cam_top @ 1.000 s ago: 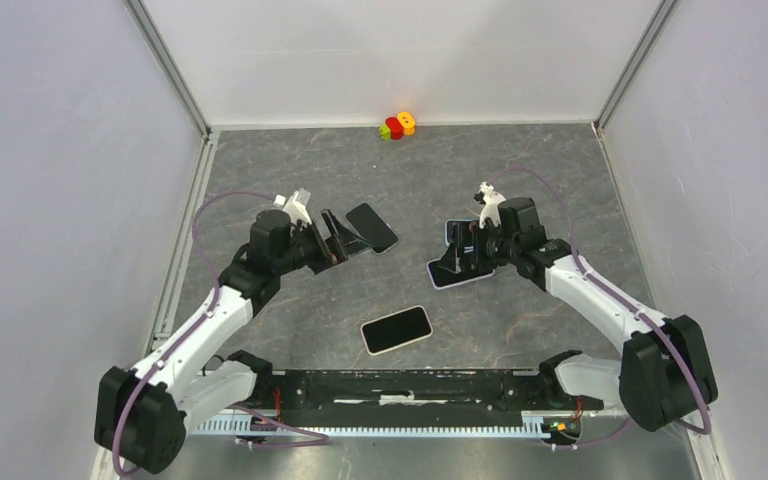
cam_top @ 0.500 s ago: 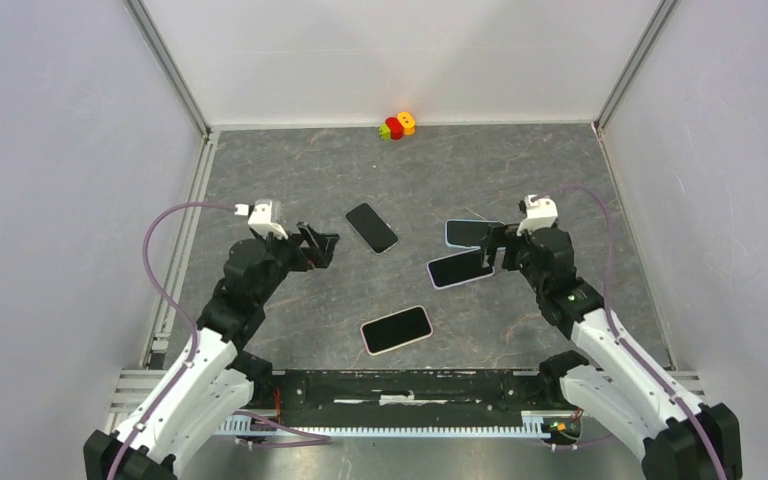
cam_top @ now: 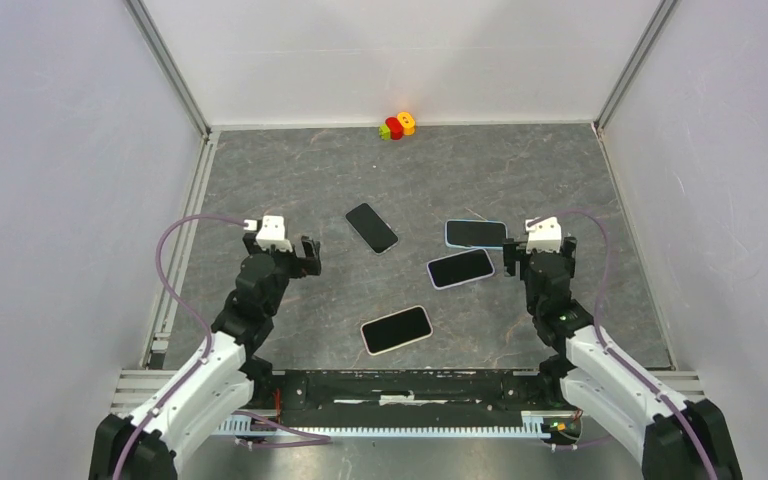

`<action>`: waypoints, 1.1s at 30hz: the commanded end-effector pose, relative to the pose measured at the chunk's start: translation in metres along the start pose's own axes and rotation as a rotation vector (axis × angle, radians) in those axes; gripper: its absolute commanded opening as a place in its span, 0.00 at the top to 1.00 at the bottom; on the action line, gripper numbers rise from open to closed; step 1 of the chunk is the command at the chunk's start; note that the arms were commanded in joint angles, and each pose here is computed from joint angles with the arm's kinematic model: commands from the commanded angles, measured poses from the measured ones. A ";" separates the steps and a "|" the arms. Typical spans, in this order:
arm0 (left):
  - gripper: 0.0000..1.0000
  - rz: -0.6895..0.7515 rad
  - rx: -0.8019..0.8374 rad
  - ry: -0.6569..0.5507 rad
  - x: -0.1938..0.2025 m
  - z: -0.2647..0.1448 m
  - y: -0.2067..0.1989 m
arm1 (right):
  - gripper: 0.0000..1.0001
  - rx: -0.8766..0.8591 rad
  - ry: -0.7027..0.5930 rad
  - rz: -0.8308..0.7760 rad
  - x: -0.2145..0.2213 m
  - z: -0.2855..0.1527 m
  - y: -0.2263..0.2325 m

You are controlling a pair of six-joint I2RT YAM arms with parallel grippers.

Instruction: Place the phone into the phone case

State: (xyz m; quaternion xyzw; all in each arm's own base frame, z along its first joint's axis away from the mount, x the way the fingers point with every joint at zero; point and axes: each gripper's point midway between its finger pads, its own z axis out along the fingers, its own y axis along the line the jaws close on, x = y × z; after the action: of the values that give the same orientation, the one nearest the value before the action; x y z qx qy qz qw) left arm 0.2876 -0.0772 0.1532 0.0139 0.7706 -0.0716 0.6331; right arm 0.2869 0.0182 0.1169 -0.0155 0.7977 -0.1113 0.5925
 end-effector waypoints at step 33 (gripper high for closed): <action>0.00 0.260 0.110 0.088 0.038 0.079 0.053 | 0.02 -0.020 -0.274 -0.107 0.028 0.020 -0.022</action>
State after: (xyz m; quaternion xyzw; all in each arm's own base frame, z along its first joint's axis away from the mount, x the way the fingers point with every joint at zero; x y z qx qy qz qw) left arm 0.3603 -0.0260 0.0743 0.1059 0.8185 0.0032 0.5647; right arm 0.3221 -0.0238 0.1133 -0.0127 0.6931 -0.1511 0.7047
